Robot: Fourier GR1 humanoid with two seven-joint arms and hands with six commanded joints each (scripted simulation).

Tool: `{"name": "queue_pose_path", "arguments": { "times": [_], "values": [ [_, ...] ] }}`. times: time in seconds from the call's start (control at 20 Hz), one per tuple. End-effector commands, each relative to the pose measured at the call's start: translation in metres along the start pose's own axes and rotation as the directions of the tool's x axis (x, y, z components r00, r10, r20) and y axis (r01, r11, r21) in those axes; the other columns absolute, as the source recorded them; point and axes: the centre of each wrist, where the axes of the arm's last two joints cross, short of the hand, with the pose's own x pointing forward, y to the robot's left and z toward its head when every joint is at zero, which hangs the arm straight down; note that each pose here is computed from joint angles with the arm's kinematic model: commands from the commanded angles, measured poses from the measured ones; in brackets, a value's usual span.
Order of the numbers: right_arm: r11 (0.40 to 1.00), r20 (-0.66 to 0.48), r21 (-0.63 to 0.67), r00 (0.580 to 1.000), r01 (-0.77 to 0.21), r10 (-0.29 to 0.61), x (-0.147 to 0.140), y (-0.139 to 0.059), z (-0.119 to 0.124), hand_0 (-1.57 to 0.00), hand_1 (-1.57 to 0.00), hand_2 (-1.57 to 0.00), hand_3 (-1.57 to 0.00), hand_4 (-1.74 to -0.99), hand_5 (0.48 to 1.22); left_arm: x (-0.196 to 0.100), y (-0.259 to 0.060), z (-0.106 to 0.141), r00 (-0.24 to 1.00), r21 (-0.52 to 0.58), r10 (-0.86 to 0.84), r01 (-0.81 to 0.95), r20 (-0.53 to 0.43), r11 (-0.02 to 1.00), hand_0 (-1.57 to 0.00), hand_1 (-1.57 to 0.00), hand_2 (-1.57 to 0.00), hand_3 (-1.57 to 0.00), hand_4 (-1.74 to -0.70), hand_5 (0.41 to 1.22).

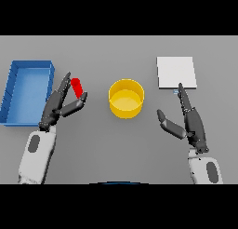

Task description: Pick up the red beaker and tilt it to pour out 1 green nut into yellow bowl. Pick up the yellow bowl and place it on the metallic measuring scale.

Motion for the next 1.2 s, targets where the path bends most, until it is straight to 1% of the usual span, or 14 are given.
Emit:
{"name": "queue_pose_path", "arguments": {
  "times": [0.0,0.1,0.25,0.4,0.55,0.7,0.75,0.8,0.85,0.9,0.95,1.0,1.05,1.15],
  "values": [
    [1.000,-0.005,0.004,1.000,0.004,-0.004,0.000,-0.002,0.002,0.00,0.00,0.00,0.00,-1.222,0.627,-0.001,-0.004,-0.005,1.000,-0.006,-0.010,0.010,0.003,1.000,0.00,0.00,0.00,0.00,-1.20,0.651],
    [1.000,0.008,0.003,1.000,0.013,-0.013,0.003,-0.002,0.002,0.00,0.00,0.00,0.00,-1.227,0.630,0.005,-0.004,-0.017,0.999,0.001,-0.034,0.034,0.001,0.999,0.00,0.00,0.00,0.00,-1.20,0.657],
    [1.000,-0.012,0.003,1.000,0.027,-0.027,0.002,-0.002,0.002,0.00,0.00,0.00,0.00,-1.233,0.634,0.000,-0.008,-0.026,0.998,-0.004,-0.053,0.053,-0.020,0.999,0.00,0.00,0.00,0.00,-1.20,0.664],
    [1.000,-0.006,-0.014,1.000,0.014,-0.014,0.003,-0.008,0.001,0.00,0.00,0.00,0.00,-1.240,0.639,0.001,-0.010,-0.040,0.998,0.012,-0.050,0.051,-0.027,0.999,0.00,0.00,0.00,0.00,-1.21,0.673],
    [1.000,-0.007,-0.011,1.000,0.017,-0.017,0.002,-0.003,0.005,0.00,0.00,0.00,0.00,-1.245,0.642,-0.003,-0.015,-0.045,1.000,0.015,-0.013,0.013,0.005,1.000,0.00,0.00,0.00,0.00,-1.25,0.695],
    [1.000,-0.013,-0.017,1.000,0.013,-0.014,0.002,-0.006,0.006,0.00,0.00,0.00,0.00,-1.246,0.646,-0.010,-0.019,-0.051,0.998,0.038,0.059,-0.061,0.035,0.997,0.00,0.00,-0.01,0.00,-1.30,0.719],
    [1.000,-0.016,-0.018,1.000,0.016,-0.016,0.003,-0.007,0.002,0.00,0.00,0.00,0.00,-1.244,0.644,-0.012,-0.022,-0.052,0.996,0.036,0.076,-0.077,0.035,0.996,0.00,-0.01,-0.05,-0.04,-1.33,0.738],
    [1.000,-0.010,-0.016,1.000,0.012,-0.013,0.003,-0.008,0.006,0.00,0.00,0.00,0.00,-1.242,0.645,-0.015,-0.022,-0.055,0.996,0.043,0.086,-0.087,0.031,0.995,-0.08,-0.09,-0.16,-0.13,-1.36,0.761],
    [1.000,-0.018,-0.018,1.000,0.014,-0.015,0.001,-0.007,0.005,0.00,0.00,0.00,0.00,-1.240,0.645,-0.017,-0.024,-0.056,0.996,0.049,0.087,-0.089,0.033,0.995,-0.21,-0.23,-0.29,-0.25,-1.40,0.787],
    [1.000,-0.016,-0.021,1.000,0.007,-0.008,0.004,-0.005,0.002,0.00,0.00,0.00,0.00,-1.236,0.647,-0.018,-0.026,-0.055,0.995,0.066,0.088,-0.091,0.040,0.994,-0.38,-0.41,-0.46,-0.52,-1.41,0.874],
    [1.000,-0.009,-0.019,1.000,0.009,-0.009,0.005,-0.006,0.002,0.00,0.00,0.00,0.00,-1.237,0.648,-0.018,-0.031,-0.057,0.997,0.095,0.071,-0.073,0.026,0.993,-0.55,-0.59,-0.66,-0.73,-1.47,0.943],
    [1.000,-0.017,-0.022,1.000,0.017,-0.018,0.003,-0.005,0.002,0.00,0.00,0.00,0.00,-1.239,0.648,-0.015,-0.034,-0.060,0.999,0.101,0.031,-0.032,0.015,0.994,-0.76,-0.78,-0.84,-0.88,-1.52,0.999],
    [1.000,-0.019,-0.018,1.000,0.017,-0.018,0.004,-0.006,0.001,0.00,0.00,0.00,0.00,-1.239,0.648,-0.013,-0.038,-0.061,1.000,0.100,-0.006,0.004,0.022,0.995,-0.92,-0.94,-0.99,-0.98,-1.56,1.043],
    [1.000,-0.018,-0.017,1.000,0.015,-0.015,0.003,-0.005,0.001,0.00,0.00,0.00,0.00,-1.241,0.650,-0.012,-0.033,-0.061,0.999,0.097,-0.029,0.025,0.037,0.995,-1.15,-1.17,-1.20,-1.11,-1.62,1.107]
  ]
}}
